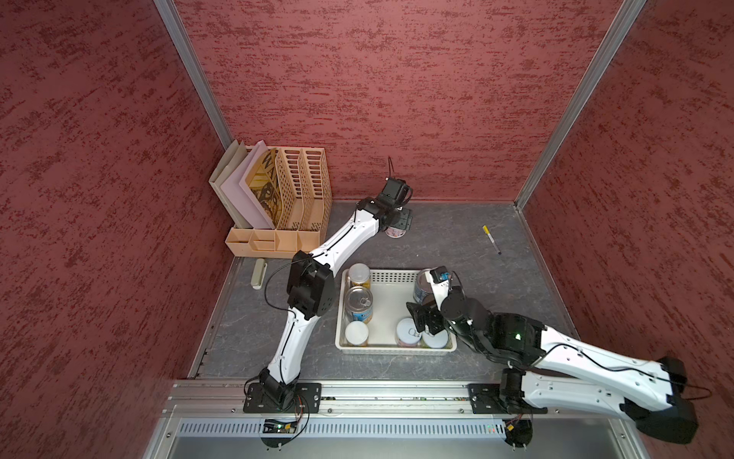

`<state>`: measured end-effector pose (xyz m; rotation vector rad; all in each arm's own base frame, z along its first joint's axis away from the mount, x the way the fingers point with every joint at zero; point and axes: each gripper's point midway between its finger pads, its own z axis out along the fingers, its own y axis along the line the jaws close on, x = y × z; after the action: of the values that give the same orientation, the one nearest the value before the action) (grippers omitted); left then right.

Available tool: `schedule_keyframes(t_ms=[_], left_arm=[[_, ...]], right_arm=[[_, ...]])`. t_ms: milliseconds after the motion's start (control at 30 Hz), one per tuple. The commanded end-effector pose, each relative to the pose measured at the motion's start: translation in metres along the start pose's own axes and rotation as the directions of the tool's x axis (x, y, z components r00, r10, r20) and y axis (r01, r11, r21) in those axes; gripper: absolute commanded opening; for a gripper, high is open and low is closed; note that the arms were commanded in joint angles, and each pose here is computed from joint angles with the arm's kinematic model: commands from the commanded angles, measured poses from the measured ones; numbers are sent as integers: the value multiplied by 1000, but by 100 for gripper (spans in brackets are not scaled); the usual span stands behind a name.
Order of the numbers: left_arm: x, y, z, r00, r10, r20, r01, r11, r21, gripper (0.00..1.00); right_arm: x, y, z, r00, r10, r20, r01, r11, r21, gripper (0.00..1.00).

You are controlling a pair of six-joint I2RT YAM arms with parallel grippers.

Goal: Put the canned food in the basket
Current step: Pick up the canned food from the center of the board, then place the canned food in the basket.

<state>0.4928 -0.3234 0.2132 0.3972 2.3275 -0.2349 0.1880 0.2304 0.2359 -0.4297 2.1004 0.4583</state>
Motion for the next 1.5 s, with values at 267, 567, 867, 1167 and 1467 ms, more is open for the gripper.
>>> schedule_keyframes(t_ms=[267, 567, 867, 1167, 1467], left_arm=[[32, -36, -101, 985, -79, 150, 80, 997, 4, 35], [106, -79, -131, 993, -99, 59, 97, 994, 41, 35], [156, -104, -151, 992, -125, 35, 124, 992, 17, 35], [193, -92, -131, 979, -201, 26, 202, 978, -57, 33], [218, -78, -116, 971, -239, 17, 239, 962, -132, 33]], right_arm=[[-26, -53, -45, 947, 148, 285, -174, 982, 68, 98], [-27, -81, -63, 904, 174, 390, -236, 964, 119, 98], [-26, -87, -64, 899, 165, 406, -242, 959, 146, 98], [-26, -93, -68, 892, 168, 419, -253, 955, 156, 98], [-26, -88, -64, 901, 157, 405, -237, 959, 156, 98]])
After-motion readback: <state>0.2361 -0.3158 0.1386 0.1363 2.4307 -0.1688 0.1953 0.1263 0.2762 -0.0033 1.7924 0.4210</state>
